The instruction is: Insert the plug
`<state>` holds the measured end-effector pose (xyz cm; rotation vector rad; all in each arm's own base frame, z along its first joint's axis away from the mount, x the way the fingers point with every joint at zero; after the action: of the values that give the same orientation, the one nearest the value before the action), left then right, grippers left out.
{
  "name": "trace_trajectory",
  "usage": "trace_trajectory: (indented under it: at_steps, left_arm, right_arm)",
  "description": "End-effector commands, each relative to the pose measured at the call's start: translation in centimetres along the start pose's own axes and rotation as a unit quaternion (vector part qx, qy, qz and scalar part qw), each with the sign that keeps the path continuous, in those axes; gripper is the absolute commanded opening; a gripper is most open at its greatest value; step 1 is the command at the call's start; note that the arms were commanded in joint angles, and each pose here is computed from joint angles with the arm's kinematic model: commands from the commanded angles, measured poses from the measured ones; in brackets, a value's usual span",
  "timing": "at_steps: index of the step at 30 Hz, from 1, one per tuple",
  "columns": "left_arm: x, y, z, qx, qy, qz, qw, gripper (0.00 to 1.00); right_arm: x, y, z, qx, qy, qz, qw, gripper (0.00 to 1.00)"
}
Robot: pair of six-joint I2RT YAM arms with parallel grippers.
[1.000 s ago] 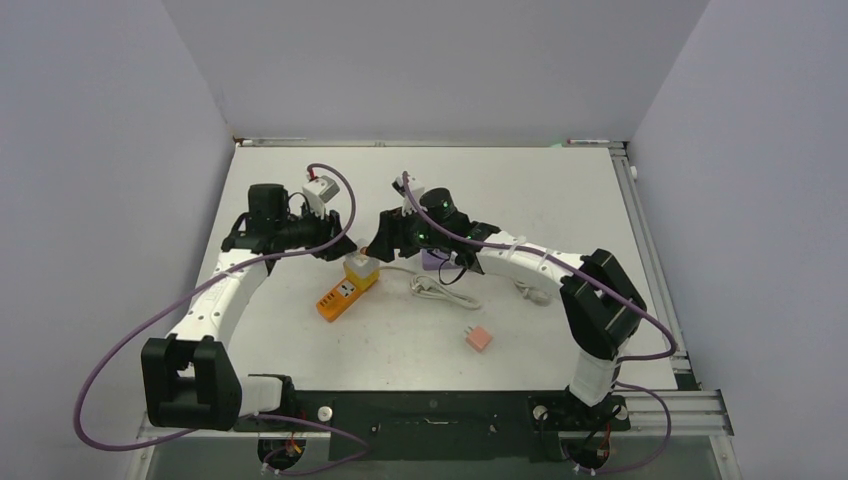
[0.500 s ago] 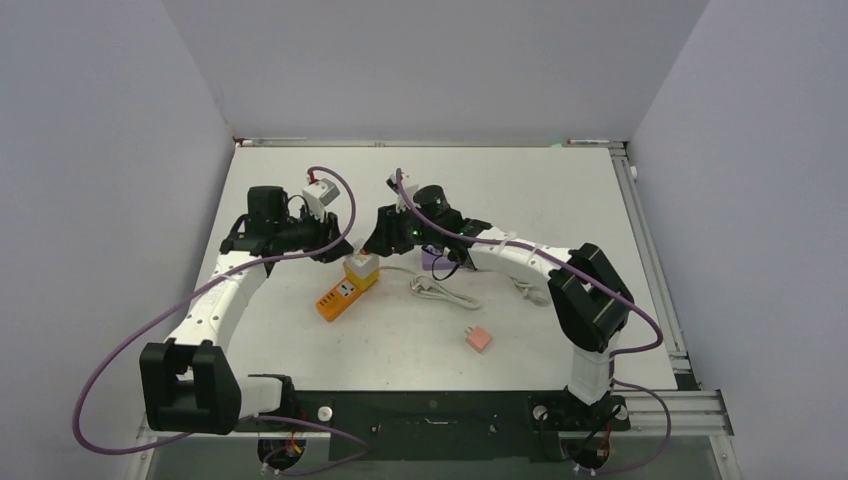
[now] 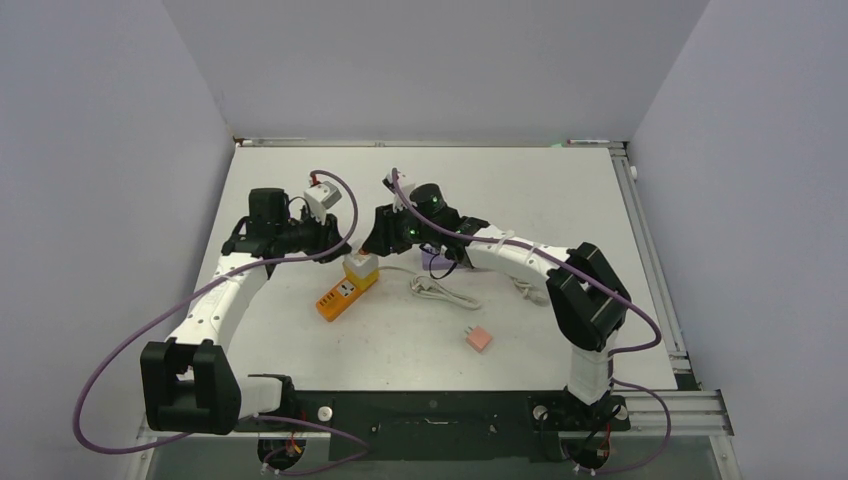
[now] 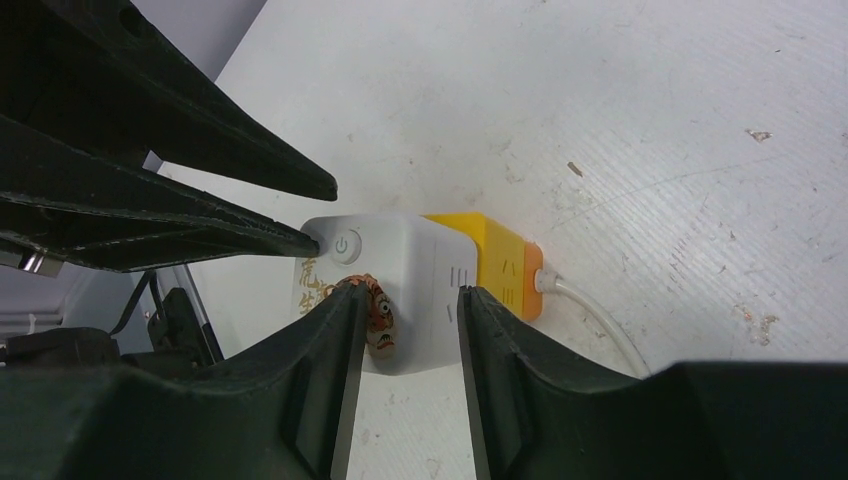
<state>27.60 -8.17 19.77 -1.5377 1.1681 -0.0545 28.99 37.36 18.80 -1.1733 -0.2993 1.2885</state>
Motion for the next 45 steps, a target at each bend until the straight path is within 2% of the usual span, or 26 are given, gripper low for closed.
trace_trajectory:
  at_steps: [1, 23, 35, 45]
  left_arm:
    - [0.5, 2.4, 0.9, 0.01, -0.026, 0.041, 0.999, 0.23]
    - [1.9, 7.8, 1.3, 0.024, -0.03, 0.118, 0.992, 0.04]
    - [1.6, 10.5, 1.2, 0.122, -0.044, 0.165, 0.978, 0.02]
    - [1.8, 11.8, 0.7, 0.17, -0.037, 0.198, 0.965, 0.01]
  right_arm:
    - [0.7, -0.4, 0.5, -0.02, 0.001, 0.007, 1.0, 0.38]
    - [0.6, 3.9, -0.9, -0.01, 0.044, 0.079, 0.996, 0.28]
    - [0.6, 7.1, -1.3, -0.023, 0.067, 0.106, 0.992, 0.25]
    - [0.5, 10.3, -2.4, -0.021, 0.084, 0.12, 0.989, 0.24]
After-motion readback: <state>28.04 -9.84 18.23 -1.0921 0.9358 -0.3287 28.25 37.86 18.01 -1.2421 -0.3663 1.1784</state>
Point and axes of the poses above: each gripper's point midway between its finger pads, its own x axis out along the fingers, its own z axis along the line the jaws close on, y = z × x, the point moved 7 cm from there along -x, back along the fingers, and after that the axes turned 7 degrees about -x, right-handed, at the moved point
